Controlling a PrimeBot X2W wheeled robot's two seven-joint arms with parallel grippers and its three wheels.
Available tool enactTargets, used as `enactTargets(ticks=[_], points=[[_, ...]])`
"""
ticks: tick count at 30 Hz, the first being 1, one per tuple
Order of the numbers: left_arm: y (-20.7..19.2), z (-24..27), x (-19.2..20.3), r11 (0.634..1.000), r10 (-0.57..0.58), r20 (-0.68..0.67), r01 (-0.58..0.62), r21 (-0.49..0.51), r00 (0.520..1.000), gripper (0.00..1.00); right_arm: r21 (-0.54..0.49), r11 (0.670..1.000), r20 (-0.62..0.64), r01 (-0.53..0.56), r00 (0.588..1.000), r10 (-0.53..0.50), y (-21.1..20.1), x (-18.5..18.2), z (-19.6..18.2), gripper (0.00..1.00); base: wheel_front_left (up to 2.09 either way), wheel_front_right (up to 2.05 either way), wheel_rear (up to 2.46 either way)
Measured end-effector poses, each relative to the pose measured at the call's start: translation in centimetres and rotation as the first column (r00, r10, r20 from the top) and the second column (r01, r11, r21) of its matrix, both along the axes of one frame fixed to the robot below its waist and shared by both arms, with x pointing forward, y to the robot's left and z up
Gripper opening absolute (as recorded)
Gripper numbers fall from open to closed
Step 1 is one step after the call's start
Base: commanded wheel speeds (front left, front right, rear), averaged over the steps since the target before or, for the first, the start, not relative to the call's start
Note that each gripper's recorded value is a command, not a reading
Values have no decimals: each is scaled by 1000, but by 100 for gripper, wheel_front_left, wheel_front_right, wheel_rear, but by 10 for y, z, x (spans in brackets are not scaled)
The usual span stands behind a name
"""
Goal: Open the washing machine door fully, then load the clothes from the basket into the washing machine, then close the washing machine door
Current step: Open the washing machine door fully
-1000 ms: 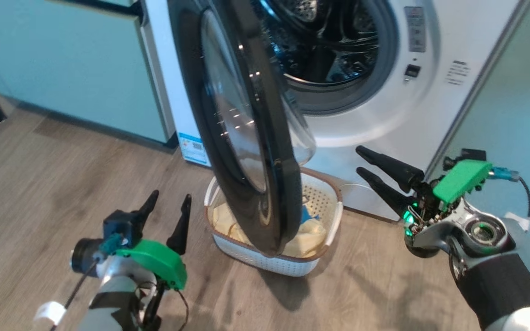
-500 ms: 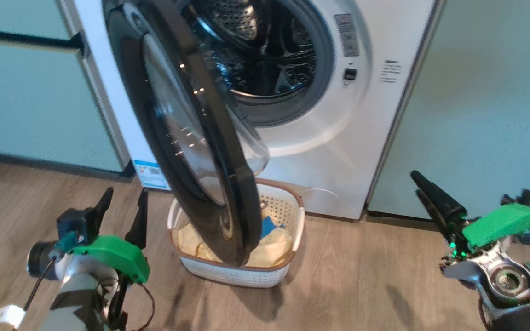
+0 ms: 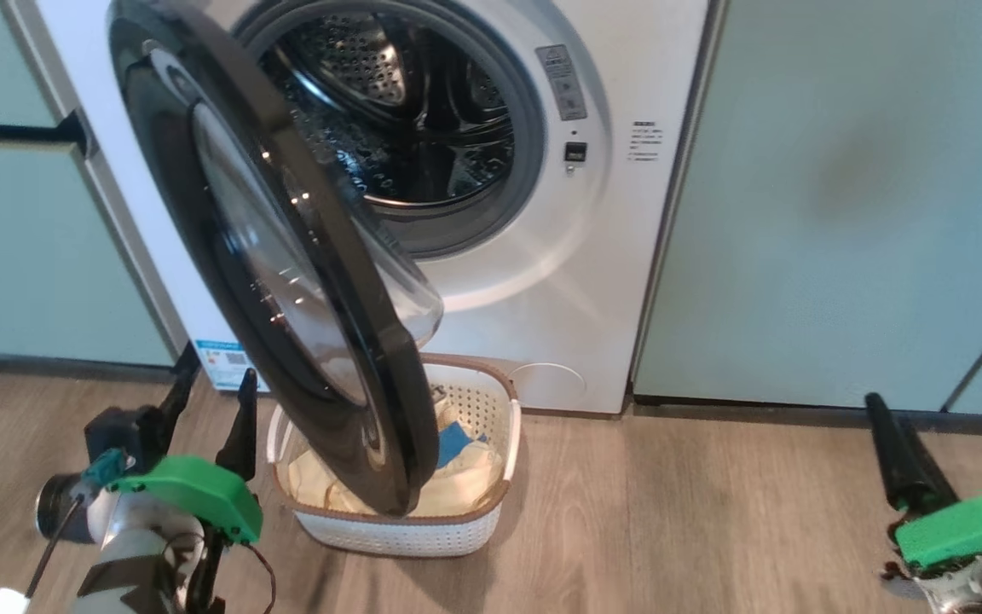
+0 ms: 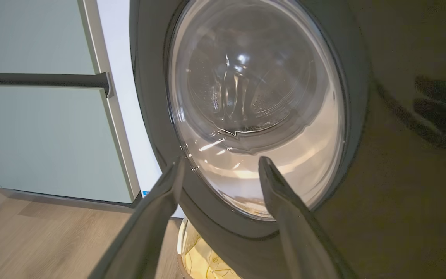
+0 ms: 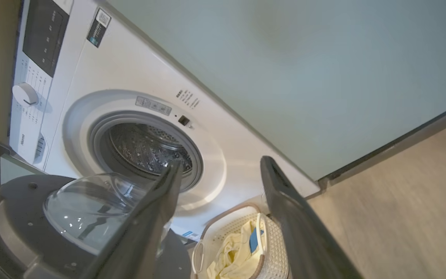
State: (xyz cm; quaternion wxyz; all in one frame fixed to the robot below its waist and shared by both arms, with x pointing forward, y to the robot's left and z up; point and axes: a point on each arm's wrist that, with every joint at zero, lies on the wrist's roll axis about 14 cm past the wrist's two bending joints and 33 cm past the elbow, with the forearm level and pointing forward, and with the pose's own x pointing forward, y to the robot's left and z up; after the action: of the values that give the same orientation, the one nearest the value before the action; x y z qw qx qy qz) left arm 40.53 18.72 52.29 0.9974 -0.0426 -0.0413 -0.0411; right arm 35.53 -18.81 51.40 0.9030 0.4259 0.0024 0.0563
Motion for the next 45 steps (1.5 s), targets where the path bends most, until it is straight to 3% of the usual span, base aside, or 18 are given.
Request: enactTargets(ticks=[4,9,17,28,45], points=[[-4,-2,2,1000,-9,-6,9,-7,1000,100,-96,993,18,73,997,-71,-29,-8,-1,100,0,0,0],[-9,-8,1,1000,-22,-22,21,-5,1000,100,-246,948,115,201,977,-178,-69,-18,20,100,0,0,0],[-12,-10,1,1000,-28,-27,27,-10,999,100,-449,863,150,232,972,-183,-66,-38,13,100,0,0,0],[-5,-14,-1,1000,-4,-37,4,-17,999,100,-537,819,98,201,980,-175,-58,-46,-10,100,0,0,0],[-3,-20,-3,1000,2,-53,-3,-19,999,100,-597,791,57,130,991,-120,-43,-45,-24,100,0,0,0]])
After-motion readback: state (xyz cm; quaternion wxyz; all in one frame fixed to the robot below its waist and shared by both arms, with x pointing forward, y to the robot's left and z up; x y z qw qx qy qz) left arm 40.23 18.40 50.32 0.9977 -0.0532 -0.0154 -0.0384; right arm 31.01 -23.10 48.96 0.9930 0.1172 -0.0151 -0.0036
